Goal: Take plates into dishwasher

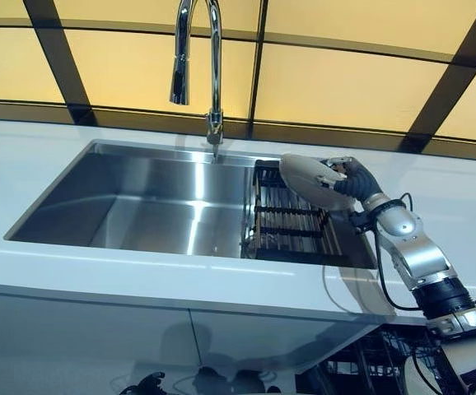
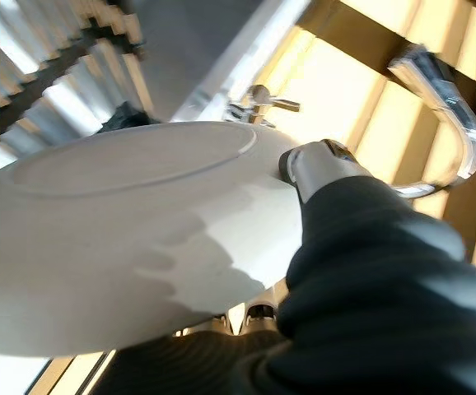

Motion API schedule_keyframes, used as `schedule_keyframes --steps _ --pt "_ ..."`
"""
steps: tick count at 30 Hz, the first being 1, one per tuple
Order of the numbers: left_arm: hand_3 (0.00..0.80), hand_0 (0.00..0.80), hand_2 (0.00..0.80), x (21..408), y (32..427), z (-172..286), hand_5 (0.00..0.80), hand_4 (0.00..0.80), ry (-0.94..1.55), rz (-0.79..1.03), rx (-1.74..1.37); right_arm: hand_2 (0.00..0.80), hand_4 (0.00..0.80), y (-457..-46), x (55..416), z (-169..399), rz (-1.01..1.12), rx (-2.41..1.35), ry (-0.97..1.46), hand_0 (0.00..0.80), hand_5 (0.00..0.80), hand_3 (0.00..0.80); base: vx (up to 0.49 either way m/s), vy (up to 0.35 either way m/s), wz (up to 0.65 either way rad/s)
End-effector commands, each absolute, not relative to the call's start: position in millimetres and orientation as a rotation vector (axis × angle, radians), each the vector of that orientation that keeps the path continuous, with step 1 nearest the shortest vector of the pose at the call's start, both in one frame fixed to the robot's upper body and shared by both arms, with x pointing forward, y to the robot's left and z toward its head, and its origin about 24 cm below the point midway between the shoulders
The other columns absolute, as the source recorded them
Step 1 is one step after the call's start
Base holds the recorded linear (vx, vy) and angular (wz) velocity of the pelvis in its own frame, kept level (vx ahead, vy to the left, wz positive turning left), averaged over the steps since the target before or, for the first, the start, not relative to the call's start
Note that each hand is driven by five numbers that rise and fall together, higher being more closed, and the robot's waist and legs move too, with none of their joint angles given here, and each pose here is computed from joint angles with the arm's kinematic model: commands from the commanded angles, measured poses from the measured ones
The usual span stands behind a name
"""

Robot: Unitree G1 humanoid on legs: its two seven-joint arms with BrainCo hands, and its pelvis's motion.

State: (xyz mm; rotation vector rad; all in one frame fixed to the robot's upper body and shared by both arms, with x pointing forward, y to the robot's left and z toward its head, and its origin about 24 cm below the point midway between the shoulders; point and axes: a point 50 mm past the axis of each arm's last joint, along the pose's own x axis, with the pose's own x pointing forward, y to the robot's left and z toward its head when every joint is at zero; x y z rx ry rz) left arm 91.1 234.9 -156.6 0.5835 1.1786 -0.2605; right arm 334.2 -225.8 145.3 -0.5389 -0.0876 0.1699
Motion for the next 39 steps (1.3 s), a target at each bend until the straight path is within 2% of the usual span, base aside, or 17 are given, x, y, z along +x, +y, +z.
schedule_keyframes --steps 1,13,18,23,27,39 --pt "0.0 0.0 0.0 102.6 235.3 -154.1 0.0 0.0 1.146 -0.315 0.639 0.8 0.8 -236.5 344.3 201.9 0.117 -0.744 -0.254 0.8 0.8 0.8 0.017 0.017 0.05" --pt "0.0 0.0 0.0 100.9 246.3 -150.9 0.0 0.0 1.15 -0.297 0.655 0.8 0.8 -272.3 332.2 254.0 -0.041 -1.237 -0.349 0.8 0.8 0.8 0.003 0.002 0.01" --pt "0.0 0.0 0.0 98.4 247.0 -150.8 0.0 0.0 1.152 -0.299 0.654 0.8 0.8 -276.7 328.7 268.6 -0.053 -1.298 -0.363 0.8 0.8 0.8 0.0 0.0 0.0" --pt "0.0 0.0 0.0 97.7 245.1 -152.0 0.0 0.0 1.16 -0.31 0.656 0.8 0.8 -285.7 338.1 253.7 -0.04 -0.745 -0.264 0.8 0.8 0.8 0.0 0.0 0.0" --pt "0.0 0.0 0.0 102.8 241.4 -152.2 0.0 0.0 1.152 -0.326 0.658 0.8 0.8 -276.4 345.4 232.4 -0.005 -0.429 -0.243 0.8 0.8 0.8 0.0 0.0 0.0" --pt "0.0 0.0 0.0 106.8 232.7 -154.0 0.0 0.0 1.144 -0.358 0.664 0.8 0.8 -238.4 358.5 212.9 0.029 0.166 -0.261 0.8 0.8 0.8 -0.001 0.0 0.0"
